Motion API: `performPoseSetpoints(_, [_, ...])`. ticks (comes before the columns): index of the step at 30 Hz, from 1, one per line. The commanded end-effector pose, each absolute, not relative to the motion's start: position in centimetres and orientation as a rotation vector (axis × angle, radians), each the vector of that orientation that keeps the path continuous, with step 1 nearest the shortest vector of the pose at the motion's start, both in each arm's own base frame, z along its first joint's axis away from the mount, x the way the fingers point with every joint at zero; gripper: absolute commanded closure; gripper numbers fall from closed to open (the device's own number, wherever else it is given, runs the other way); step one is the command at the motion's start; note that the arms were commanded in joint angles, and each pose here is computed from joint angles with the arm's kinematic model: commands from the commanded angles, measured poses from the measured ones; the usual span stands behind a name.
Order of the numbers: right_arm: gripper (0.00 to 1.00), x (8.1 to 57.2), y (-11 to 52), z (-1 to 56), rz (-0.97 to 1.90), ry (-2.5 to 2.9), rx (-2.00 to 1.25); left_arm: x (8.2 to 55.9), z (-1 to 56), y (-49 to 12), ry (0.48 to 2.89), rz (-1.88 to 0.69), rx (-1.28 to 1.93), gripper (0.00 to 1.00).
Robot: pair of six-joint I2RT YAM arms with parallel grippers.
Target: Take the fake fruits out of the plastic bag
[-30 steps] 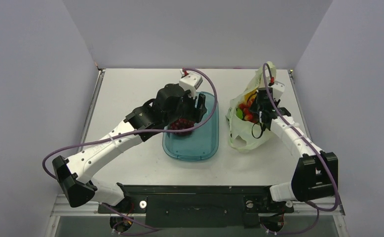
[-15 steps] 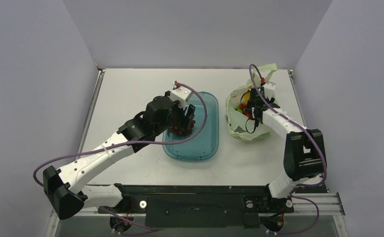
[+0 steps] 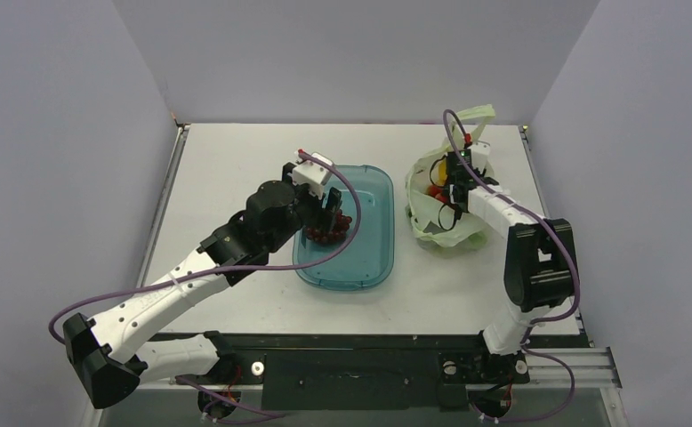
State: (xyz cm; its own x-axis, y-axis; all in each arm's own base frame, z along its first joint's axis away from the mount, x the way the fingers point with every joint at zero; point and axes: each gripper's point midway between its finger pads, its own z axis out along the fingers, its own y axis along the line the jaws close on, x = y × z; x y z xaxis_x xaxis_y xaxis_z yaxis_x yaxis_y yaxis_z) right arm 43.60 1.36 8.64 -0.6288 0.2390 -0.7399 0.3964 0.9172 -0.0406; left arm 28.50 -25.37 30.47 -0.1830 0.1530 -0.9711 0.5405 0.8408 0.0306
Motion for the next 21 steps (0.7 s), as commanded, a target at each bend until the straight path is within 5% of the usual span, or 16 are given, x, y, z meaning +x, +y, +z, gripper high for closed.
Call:
performPoseSetpoints(1, [1.0,43.1,1.1,14.1,-0.235,2.15,0.475,29.1,32.0,-25.2,1.685,-0.364,0.495,0.36])
performPoseSetpoints(21, [1.0,37.2,2.0,27.7,0.013,1.897,0.461,29.8,30.8,-24.8,1.701,-0.306,0.481,0.36])
